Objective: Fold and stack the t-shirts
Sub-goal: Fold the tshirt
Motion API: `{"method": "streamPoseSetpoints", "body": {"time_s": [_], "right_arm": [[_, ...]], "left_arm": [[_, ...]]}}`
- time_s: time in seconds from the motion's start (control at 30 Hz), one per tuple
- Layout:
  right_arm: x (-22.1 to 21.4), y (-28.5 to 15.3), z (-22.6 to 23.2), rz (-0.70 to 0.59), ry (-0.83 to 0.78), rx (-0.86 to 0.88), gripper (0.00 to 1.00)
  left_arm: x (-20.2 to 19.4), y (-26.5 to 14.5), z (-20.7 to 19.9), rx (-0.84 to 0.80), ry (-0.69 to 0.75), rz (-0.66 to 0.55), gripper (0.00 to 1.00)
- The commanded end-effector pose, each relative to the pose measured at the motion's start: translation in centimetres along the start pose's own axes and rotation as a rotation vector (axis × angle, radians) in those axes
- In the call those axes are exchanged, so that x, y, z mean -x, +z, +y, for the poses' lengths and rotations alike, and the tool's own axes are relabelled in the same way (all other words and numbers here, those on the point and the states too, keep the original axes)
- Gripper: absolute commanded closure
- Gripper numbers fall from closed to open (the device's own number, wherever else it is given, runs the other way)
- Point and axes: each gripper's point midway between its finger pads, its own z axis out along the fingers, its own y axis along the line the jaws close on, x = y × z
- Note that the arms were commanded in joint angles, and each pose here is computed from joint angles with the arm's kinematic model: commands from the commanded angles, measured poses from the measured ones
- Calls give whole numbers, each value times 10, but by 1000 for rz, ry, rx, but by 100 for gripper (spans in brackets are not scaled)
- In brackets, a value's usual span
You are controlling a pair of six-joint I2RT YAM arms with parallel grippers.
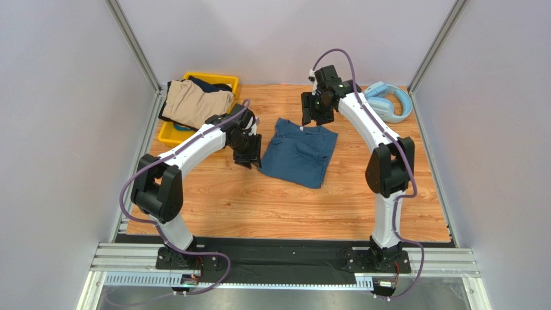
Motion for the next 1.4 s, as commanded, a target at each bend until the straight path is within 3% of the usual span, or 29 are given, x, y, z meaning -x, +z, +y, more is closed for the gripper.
{"method": "streamPoseSetpoints", "body": {"time_s": [0.0, 0.23, 0.43, 0.77, 0.93, 1.27, 1.37], "right_arm": [[17, 11, -1, 9, -83, -13, 39], [-1, 39, 5, 103, -65, 59, 39], [-46, 50, 14, 229, -32, 148, 40], [-56, 52, 24, 243, -34, 221, 39], [-63, 74, 22, 291, -16, 233, 40], [-73, 95, 20, 340, -4, 244, 62], [-68, 92, 22, 327, -11, 249, 77]], "left_arm": [[-8, -13, 15, 45, 17, 32, 51], [-18, -14, 35, 84, 2, 59, 52], [-20, -4, 35, 71, 1, 90, 52], [-14, 9, 31, 49, 5, 116, 53], [-14, 11, 33, 56, 11, 124, 54], [-18, 16, 40, 72, 13, 148, 54], [-18, 16, 39, 67, 13, 151, 54]]}}
